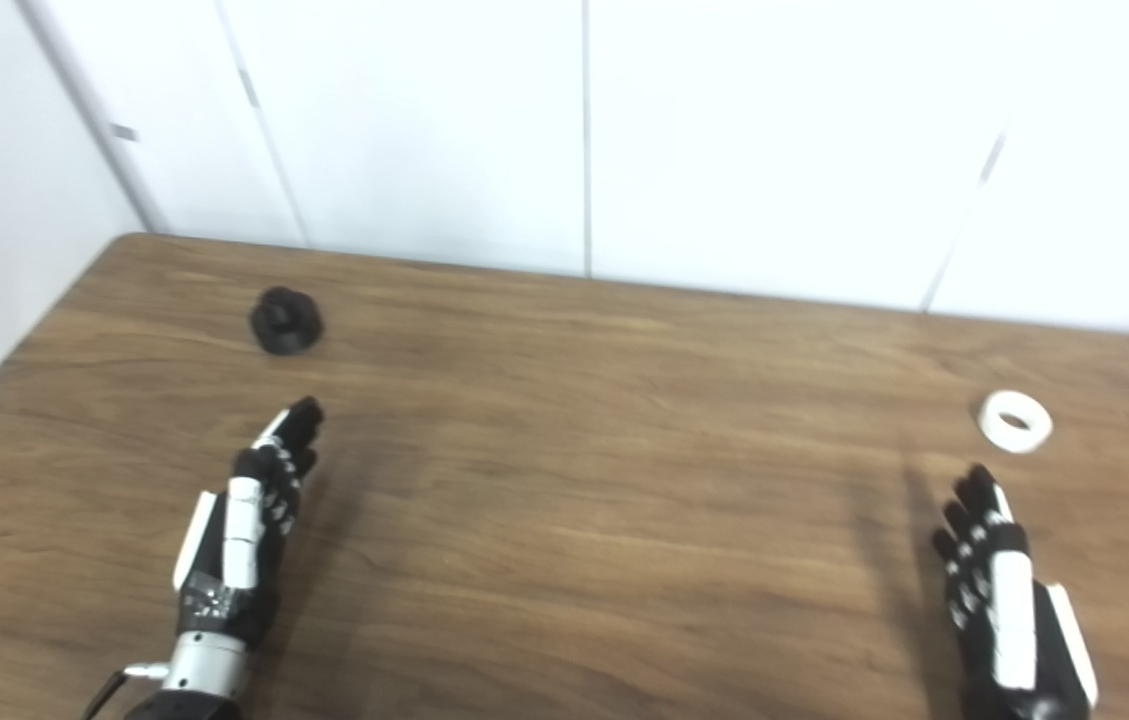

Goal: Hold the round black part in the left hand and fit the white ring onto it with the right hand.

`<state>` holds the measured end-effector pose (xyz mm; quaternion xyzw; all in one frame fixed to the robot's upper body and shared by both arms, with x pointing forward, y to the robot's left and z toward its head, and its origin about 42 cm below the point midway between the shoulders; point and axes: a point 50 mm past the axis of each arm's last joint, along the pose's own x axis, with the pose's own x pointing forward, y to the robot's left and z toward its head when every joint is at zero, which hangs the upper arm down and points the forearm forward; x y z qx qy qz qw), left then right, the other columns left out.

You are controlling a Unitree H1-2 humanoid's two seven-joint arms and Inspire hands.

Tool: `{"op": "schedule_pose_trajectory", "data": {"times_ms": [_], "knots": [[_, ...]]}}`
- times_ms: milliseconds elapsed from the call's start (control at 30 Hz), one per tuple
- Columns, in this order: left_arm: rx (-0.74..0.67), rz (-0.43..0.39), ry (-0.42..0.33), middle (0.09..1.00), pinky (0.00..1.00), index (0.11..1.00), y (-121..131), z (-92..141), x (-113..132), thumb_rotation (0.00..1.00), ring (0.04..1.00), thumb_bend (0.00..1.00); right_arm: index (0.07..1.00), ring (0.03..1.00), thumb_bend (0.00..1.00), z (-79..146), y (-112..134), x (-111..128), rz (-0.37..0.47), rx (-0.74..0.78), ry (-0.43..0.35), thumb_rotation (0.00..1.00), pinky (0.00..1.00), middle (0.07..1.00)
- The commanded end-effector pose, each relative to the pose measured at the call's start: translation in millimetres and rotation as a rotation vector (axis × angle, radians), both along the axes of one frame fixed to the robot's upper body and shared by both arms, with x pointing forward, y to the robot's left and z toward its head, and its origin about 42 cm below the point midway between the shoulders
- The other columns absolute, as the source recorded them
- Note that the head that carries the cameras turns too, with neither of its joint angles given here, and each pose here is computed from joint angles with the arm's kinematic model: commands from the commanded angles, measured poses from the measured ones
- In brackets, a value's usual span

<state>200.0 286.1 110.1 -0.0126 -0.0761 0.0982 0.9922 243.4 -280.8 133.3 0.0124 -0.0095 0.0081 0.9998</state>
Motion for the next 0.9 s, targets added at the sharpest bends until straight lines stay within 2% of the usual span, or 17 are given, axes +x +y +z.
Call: {"op": "schedule_pose_trajectory", "data": {"times_ms": [0, 167, 467, 633, 700, 800, 867], "knots": [[-0.063, 0.02, 0.017, 0.947, 1.0, 0.913, -18.6, -14.8, -10.6, 0.95, 0.982, 0.58, 1.0, 1.0, 0.5, 9.6, -1.8, 1.8, 0.023, -0.015, -0.052, 1.0, 1.0, 1.0], [-0.072, 0.019, 0.013, 0.949, 1.0, 0.912, -24.0, -17.5, -10.2, 0.94, 0.989, 0.56, 1.0, 1.0, 0.5, 10.7, -2.4, 0.9, 0.031, -0.03, -0.049, 1.0, 1.0, 1.0], [-0.052, 0.001, 0.038, 0.961, 1.0, 0.926, -28.3, -21.3, -11.2, 0.99, 1.0, 0.53, 1.0, 1.0, 0.52, 7.0, -1.5, 0.0, 0.043, -0.016, -0.049, 1.0, 1.0, 1.0], [-0.045, 0.001, 0.052, 0.967, 1.0, 0.936, -30.7, -20.7, -12.1, 0.98, 1.0, 0.49, 1.0, 1.0, 0.52, 6.0, -3.0, 0.1, 0.04, -0.022, -0.053, 1.0, 1.0, 1.0], [-0.018, -0.003, 0.065, 0.965, 1.0, 0.937, -30.8, -18.9, -12.1, 0.92, 0.998, 0.49, 1.0, 1.0, 0.52, 6.3, -4.0, -0.1, 0.039, -0.019, -0.048, 1.0, 1.0, 1.0], [0.054, -0.002, 0.066, 0.953, 1.0, 0.938, -29.6, -9.0, -9.9, 0.64, 0.981, 0.59, 1.0, 1.0, 0.52, 7.0, -4.9, -0.3, 0.035, -0.017, -0.045, 1.0, 1.0, 1.0], [0.103, 0.013, 0.058, 0.945, 0.99, 0.939, -27.8, -1.3, -8.2, 0.51, 0.967, 0.64, 1.0, 1.0, 0.49, 7.0, -4.7, 0.2, 0.038, -0.016, -0.055, 1.0, 1.0, 1.0]]}}
